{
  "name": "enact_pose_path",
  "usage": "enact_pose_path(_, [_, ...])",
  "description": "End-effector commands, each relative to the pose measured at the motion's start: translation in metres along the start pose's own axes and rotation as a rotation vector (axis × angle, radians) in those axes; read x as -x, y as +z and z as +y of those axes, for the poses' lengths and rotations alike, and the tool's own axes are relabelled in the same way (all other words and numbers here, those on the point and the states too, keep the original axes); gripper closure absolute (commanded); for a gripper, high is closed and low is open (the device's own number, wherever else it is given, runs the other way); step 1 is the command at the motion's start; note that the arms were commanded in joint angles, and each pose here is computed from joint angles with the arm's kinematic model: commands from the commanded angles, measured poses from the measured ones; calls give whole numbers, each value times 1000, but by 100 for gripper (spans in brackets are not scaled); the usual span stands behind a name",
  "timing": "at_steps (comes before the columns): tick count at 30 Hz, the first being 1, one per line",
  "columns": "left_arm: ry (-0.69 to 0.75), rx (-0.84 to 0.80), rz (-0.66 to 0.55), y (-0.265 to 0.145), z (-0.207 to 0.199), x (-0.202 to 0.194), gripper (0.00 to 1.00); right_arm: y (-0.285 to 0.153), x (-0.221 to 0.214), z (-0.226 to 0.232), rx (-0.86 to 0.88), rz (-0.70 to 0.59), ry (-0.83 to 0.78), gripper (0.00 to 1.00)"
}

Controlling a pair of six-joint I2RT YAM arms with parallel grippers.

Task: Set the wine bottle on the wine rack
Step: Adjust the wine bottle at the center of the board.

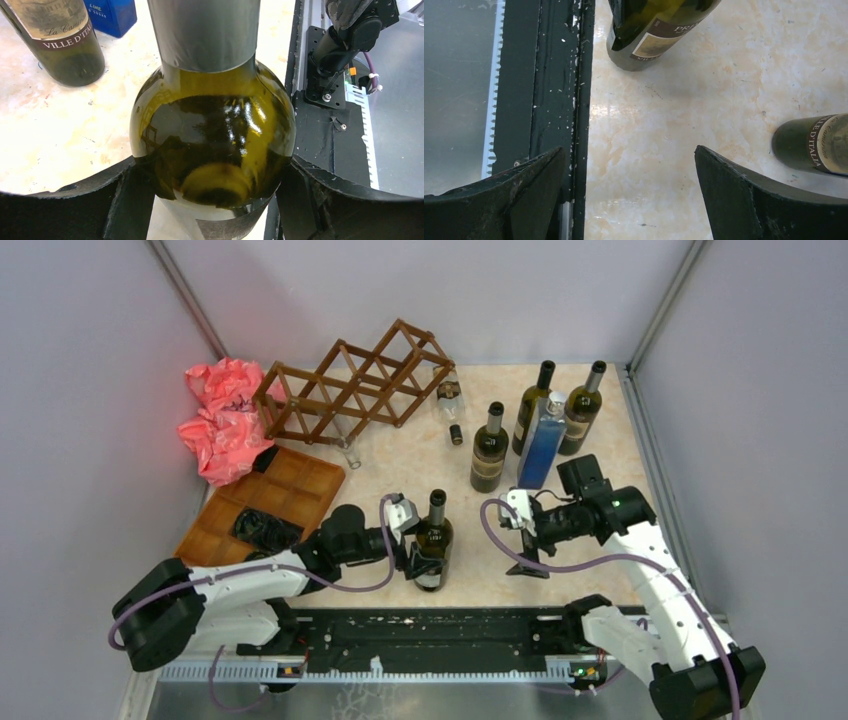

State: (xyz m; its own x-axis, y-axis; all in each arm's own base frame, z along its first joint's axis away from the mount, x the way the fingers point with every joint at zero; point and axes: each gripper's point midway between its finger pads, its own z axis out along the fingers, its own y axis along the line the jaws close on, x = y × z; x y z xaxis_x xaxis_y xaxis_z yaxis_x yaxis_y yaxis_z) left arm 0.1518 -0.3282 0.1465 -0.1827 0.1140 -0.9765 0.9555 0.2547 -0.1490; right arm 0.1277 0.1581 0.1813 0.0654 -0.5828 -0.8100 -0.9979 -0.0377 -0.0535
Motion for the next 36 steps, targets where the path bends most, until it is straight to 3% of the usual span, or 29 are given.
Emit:
enact_pose_path(1, [-34,-43,53,1,-6,-10,100,-6,26,-6,-18,-53,-58,2])
enact_pose_path(36, [-33,-123,153,15,-7,-19,100,-14,75,-9,19,-159,6,2])
